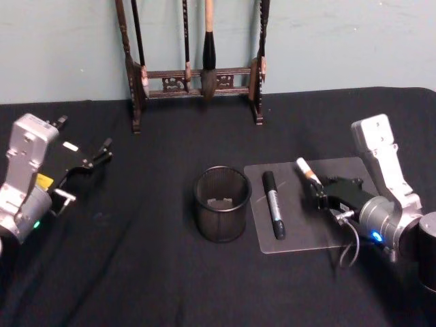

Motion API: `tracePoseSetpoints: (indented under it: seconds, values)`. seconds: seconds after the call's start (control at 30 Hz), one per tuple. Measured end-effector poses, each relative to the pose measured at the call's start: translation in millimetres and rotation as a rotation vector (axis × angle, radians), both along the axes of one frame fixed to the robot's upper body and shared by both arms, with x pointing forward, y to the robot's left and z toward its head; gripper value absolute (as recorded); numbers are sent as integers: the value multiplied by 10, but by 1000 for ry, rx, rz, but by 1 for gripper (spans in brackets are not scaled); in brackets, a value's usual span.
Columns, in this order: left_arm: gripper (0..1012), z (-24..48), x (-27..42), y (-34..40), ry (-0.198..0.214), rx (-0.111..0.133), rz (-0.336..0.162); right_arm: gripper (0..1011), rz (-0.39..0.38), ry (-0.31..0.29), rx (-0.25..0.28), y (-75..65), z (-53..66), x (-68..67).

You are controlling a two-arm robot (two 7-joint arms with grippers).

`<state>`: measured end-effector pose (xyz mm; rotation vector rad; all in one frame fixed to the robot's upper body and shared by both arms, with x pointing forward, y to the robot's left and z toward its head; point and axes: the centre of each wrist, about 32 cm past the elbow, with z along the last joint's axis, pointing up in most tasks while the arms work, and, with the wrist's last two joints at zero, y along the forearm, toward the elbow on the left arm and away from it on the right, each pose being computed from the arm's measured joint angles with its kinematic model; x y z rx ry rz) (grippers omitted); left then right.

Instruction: Pick up the water-based marker from the table and place it into the pen holder.

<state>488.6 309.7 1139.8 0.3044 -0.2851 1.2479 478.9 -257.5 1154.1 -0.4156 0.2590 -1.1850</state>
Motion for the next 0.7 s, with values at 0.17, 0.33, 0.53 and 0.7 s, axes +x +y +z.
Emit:
tracePoseSetpoints:
  seconds: [0.17, 0.33, 0.53, 0.7]
  values:
    - [1001, 0, 0, 0, 0, 0, 0, 177, 30, -140, 56, -33, 9, -25]
    - [1001, 0, 0, 0, 0, 0, 0, 177, 87, -299, 104, -56, -8, -41]
    - [1001, 0, 0, 0, 0, 0, 0, 176, 178, -491, 173, -56, -69, -11]
    - [1001, 0, 0, 0, 0, 0, 0, 177, 242, -596, 239, 20, -110, 59]
